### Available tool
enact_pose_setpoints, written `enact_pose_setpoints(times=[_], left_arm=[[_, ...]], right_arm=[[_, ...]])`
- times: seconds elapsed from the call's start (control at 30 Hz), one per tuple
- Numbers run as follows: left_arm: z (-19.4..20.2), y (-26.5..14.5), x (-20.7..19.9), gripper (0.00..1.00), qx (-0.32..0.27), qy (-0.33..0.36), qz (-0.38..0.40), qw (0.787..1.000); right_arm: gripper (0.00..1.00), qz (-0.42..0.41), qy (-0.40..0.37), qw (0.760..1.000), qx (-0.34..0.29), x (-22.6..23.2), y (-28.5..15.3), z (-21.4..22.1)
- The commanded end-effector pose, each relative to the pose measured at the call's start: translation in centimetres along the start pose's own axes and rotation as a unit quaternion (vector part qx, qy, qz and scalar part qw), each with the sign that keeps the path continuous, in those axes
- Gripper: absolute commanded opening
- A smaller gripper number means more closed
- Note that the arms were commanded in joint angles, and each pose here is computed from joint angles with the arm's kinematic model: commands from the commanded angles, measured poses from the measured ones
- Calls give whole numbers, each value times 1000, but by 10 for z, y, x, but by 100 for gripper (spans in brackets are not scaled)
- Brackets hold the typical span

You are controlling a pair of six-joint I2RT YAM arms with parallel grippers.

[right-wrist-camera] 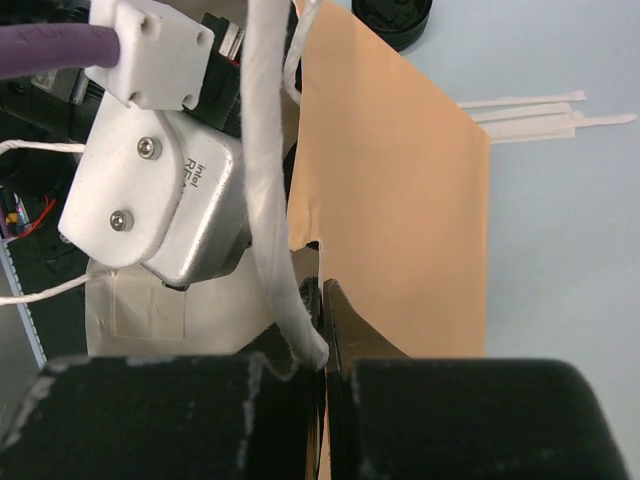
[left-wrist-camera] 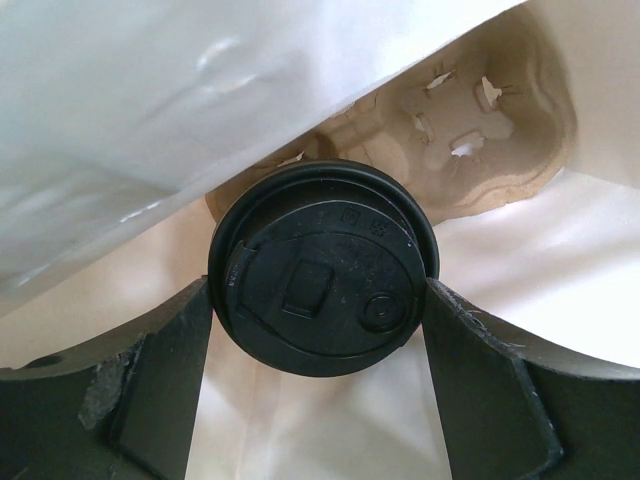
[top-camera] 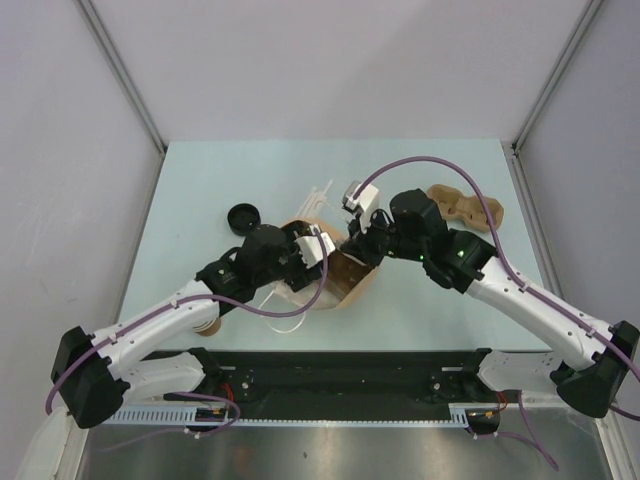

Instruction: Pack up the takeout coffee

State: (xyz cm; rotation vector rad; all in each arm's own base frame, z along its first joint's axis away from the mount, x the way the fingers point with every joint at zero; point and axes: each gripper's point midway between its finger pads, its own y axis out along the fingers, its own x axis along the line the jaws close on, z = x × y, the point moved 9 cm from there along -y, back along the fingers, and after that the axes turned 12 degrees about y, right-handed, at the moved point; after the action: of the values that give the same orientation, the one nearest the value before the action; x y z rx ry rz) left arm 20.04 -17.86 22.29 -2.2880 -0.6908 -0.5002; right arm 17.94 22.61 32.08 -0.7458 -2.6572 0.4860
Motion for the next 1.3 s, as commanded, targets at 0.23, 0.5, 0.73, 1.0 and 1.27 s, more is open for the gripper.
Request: enact_pose_setpoints(times=[0.23, 0.5, 0.73, 1.0, 1.27], left_arm=[[-3, 10, 13, 0, 15, -17, -26, 999], [-12, 16, 24, 0, 20, -16, -46, 999], [-16, 26, 29, 0, 15, -21, -40, 999], [-10, 53, 43, 0, 44, -55, -12, 997], [-9, 74, 53, 0, 61, -85, 39, 994]], right_arm=[[0, -74, 34, 997, -12, -10, 1, -10], [0, -93, 51, 994, 1, -23, 4, -7], [0, -103, 64, 993, 8, -39, 8, -5], [0, -100, 69, 993, 3, -58, 7, -6], [0, -90, 86, 992, 11, -82, 14, -3]])
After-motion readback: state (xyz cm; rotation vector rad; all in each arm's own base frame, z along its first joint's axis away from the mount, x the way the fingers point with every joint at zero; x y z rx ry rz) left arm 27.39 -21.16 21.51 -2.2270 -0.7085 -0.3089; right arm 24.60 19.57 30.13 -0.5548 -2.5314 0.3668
